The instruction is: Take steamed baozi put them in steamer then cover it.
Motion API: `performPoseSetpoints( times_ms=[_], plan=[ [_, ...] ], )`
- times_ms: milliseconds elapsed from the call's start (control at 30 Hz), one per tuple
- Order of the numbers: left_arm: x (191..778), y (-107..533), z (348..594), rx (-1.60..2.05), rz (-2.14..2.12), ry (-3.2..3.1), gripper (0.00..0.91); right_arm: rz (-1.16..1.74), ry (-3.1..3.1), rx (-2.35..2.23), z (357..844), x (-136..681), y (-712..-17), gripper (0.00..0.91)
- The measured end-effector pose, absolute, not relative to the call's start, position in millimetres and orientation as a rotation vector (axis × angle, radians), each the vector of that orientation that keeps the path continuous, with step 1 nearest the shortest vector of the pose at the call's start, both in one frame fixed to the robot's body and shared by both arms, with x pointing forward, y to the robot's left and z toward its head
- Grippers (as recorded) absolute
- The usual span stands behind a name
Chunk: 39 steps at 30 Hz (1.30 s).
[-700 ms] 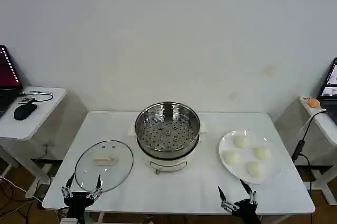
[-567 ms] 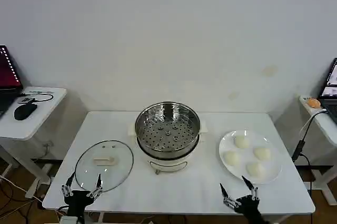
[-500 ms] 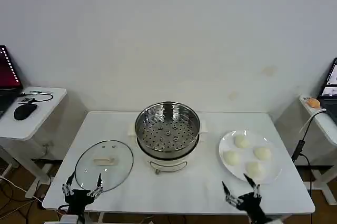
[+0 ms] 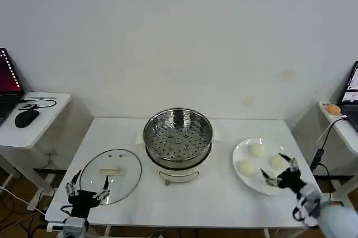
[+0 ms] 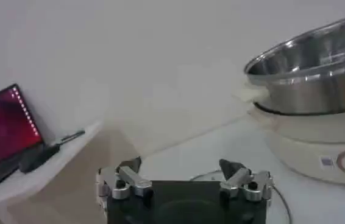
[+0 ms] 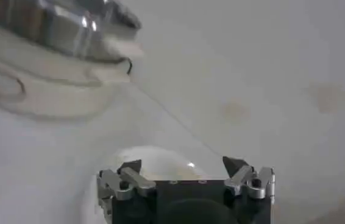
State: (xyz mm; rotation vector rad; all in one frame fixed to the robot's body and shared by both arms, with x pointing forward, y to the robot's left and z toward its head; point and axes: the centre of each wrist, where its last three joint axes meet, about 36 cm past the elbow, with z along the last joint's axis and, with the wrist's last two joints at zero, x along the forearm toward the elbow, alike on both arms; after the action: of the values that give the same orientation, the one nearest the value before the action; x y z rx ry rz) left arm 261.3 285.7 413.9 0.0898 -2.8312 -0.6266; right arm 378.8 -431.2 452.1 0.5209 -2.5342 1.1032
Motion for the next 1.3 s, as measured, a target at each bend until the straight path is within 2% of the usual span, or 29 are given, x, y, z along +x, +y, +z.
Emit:
performPoseSetpoints(
  times_ms=[200,400,800,1300],
  plan=[
    [264,286,414,0.093,-0.650,-2.825,0.907,1.398,-2.268,0.619,488,437,-467,0.907],
    [266,290,417,0.111,-0.668,-2.831,0.907,1.511,-2.018,0.793,510,494,-487,0.907],
    [258,288,428,0.116,-0.691,-2.845,0.907,1.481,-1.654,1.049,523,582,-491,0.907],
    [253,291,435,0.154,-0.706,-2.854,0.907,1.407,-1.530,1.166,494,650,-457,0.907]
  ],
)
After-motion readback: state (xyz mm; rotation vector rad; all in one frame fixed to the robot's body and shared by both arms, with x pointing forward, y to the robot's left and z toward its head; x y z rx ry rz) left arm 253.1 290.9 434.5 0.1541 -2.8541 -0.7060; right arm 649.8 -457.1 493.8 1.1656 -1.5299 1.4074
